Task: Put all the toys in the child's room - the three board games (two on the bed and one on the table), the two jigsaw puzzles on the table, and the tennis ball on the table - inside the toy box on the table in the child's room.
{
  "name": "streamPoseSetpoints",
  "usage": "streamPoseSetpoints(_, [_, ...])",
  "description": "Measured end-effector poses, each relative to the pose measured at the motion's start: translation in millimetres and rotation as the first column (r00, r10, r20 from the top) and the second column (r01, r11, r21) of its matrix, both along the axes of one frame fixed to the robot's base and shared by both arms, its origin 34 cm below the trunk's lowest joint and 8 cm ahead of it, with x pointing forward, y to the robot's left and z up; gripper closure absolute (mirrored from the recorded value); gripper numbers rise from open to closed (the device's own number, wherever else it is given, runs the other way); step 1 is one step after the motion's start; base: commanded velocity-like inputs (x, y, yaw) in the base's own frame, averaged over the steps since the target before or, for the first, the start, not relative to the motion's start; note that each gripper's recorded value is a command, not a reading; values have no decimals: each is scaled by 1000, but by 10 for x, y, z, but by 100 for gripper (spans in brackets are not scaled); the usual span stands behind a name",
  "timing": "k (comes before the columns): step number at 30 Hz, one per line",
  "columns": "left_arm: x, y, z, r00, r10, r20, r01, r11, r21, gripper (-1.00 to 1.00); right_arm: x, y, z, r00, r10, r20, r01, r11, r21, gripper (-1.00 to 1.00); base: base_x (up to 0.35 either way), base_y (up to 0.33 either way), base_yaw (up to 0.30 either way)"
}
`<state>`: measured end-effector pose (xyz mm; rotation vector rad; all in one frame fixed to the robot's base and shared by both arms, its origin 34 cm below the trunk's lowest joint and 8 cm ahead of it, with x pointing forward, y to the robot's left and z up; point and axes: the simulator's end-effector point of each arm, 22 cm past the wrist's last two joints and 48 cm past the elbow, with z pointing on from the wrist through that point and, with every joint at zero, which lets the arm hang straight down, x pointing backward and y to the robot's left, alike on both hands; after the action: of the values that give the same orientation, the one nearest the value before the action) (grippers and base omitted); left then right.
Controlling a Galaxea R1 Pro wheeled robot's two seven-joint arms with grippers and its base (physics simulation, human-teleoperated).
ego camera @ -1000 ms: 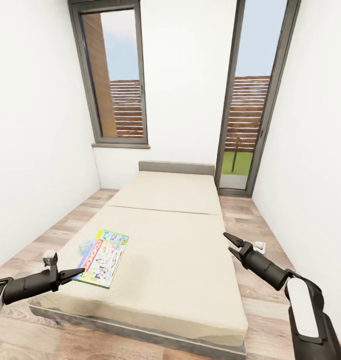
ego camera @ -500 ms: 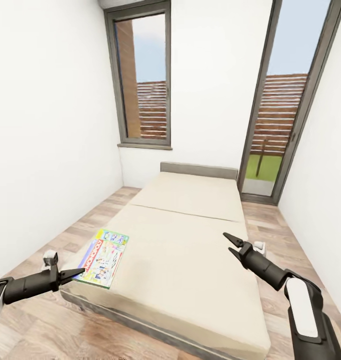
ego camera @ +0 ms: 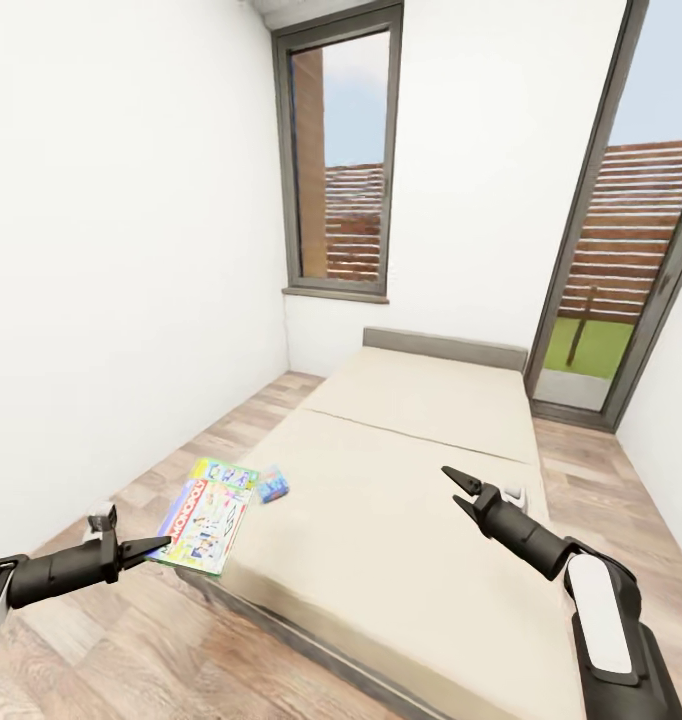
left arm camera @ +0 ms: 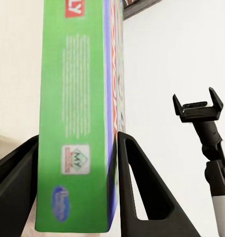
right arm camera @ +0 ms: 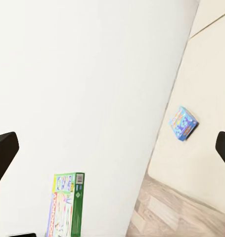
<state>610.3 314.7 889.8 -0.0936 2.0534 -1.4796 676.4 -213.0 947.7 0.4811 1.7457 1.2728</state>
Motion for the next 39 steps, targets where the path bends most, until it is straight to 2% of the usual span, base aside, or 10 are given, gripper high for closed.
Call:
streamPoseSetpoints(8, [3,0,130,1000,0,-1,0,1000,1,100,0,97,135,1000,22,1,-22,1000,-8,-100,0,0,291])
streamPoseSetpoints(32, [0,37,512,1000,5,1,-5,1000,3,100,12,183,526,999,31,15,-31,999,-20,-100,0,0,290])
streamPoseSetpoints(39, [-2,33,618,1000,5,2,-5,1000,1,100,7,195,627,999,33,15,-32,999,-19,-100,0,0,78])
